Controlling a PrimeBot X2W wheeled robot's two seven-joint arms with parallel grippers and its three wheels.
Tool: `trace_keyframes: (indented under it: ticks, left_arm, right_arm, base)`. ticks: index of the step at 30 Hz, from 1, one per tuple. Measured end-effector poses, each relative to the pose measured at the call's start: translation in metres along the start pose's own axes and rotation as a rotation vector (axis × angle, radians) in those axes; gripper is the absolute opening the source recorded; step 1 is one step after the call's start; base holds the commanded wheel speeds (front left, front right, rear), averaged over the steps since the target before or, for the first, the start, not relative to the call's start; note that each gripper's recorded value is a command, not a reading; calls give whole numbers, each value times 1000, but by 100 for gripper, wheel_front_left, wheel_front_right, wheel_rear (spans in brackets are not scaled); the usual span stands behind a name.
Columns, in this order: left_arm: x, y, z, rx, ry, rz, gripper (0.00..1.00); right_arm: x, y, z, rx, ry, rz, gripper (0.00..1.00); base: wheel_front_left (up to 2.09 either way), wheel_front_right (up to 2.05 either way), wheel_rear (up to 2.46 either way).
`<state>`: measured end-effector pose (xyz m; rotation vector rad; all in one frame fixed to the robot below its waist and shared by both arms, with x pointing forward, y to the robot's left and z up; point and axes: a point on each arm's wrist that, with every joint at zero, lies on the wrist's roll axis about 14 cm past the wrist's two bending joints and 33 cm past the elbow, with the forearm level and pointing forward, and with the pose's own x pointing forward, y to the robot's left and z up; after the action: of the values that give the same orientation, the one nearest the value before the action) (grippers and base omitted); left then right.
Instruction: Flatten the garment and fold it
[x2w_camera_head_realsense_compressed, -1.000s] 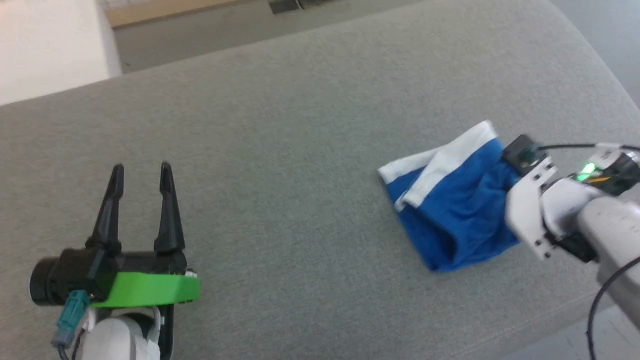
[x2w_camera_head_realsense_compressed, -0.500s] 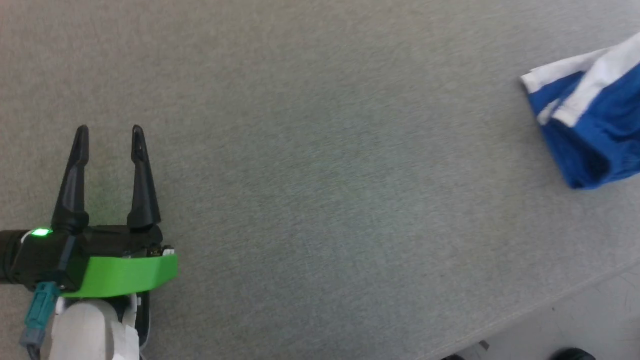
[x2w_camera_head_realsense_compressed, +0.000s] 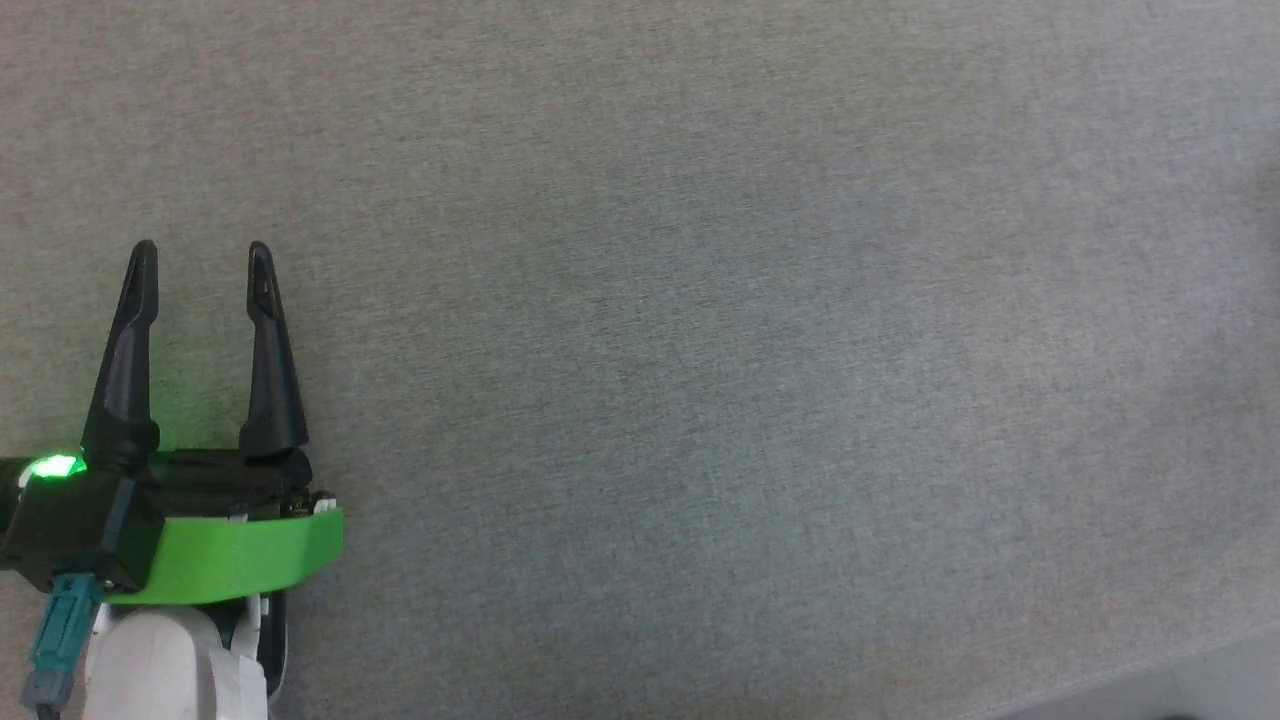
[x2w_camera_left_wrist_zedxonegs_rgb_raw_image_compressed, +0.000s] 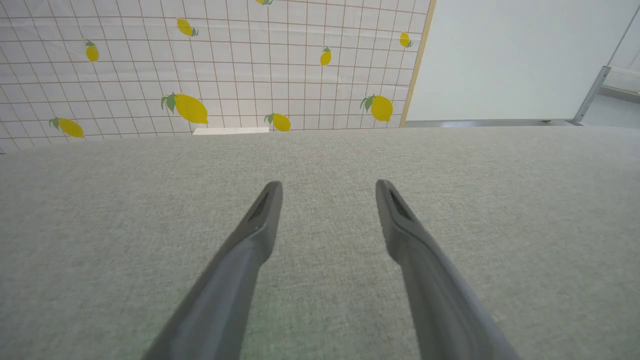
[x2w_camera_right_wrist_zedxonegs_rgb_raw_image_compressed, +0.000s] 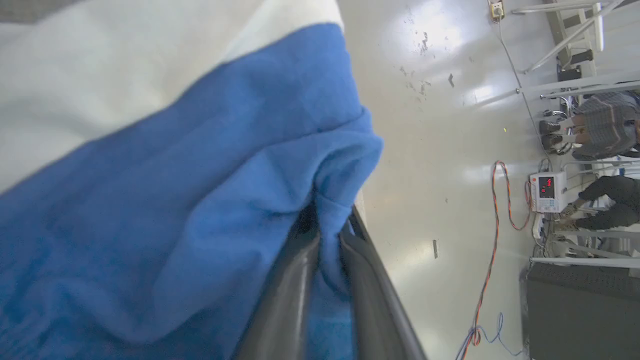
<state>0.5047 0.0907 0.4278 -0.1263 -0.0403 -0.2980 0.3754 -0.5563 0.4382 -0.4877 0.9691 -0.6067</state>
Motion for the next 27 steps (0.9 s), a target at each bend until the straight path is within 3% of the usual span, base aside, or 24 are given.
trace_keyframes:
  ticks: [1, 11, 19, 23, 27]
  left_arm:
    - [-2, 2, 0, 3, 3, 4, 100]
    - [-14, 3, 19, 13, -13, 25, 100]
    - [-34, 0, 49, -16, -48, 63, 100]
    - [-45, -1, 72, -16, -91, 78, 100]
    - [-61, 1, 98, -3, -141, 100, 100]
  right_arm:
    - [1, -2, -1, 5, 1, -6, 100]
    - [-14, -23, 22, 104, -131, -43, 100]
    - [-72, -36, 123, 229, -589, -9, 100]
    - [-125, -30, 174, 311, -863, 52, 100]
    - [-190, -15, 208, 482, -1129, 164, 100]
  base:
    - [0, 0, 0]
    - [0, 0, 0]
    - [0, 0, 0]
    - [0, 0, 0]
    - [0, 0, 0]
